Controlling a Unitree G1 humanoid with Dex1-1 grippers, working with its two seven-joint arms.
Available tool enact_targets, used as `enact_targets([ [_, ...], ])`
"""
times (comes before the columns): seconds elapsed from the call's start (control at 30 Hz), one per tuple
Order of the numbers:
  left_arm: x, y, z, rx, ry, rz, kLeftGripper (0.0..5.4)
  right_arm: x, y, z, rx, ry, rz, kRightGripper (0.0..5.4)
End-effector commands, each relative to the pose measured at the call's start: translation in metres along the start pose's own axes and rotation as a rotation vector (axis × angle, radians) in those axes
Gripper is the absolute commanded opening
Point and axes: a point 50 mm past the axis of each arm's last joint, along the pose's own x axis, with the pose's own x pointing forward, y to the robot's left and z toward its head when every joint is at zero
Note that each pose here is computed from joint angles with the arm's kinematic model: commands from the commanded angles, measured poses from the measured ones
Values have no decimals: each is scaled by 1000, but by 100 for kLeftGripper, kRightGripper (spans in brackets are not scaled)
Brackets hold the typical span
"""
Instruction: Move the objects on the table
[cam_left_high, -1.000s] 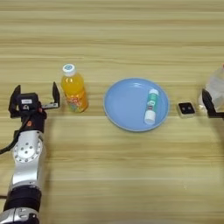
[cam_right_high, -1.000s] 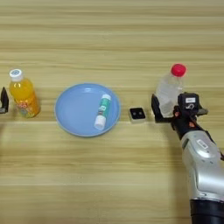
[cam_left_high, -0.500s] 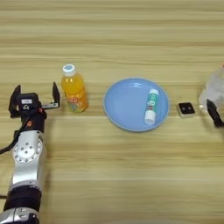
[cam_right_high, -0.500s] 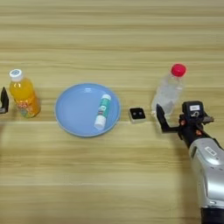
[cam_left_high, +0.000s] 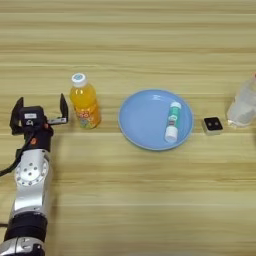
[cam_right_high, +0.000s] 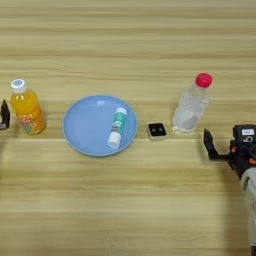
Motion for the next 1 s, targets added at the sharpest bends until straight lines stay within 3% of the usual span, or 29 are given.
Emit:
enact_targets([
  [0.03,1,1,0,15,8,-3,540,2,-4,0,-12,0,-14,534],
  [0.3,1,1,0,19,9,-8,540,18,-12,-1,108,-53,-111,534],
  [0.63,2,1,0,23,7,-13,540,34,-5,2,99,-141,-151,534],
  [0.87,3,6,4,19,-5,17,540,38,2,2,96,-147,-140,534],
  [1.0,3,9,6,37,-11,11,540,41,7,3,91,-152,-136,534],
])
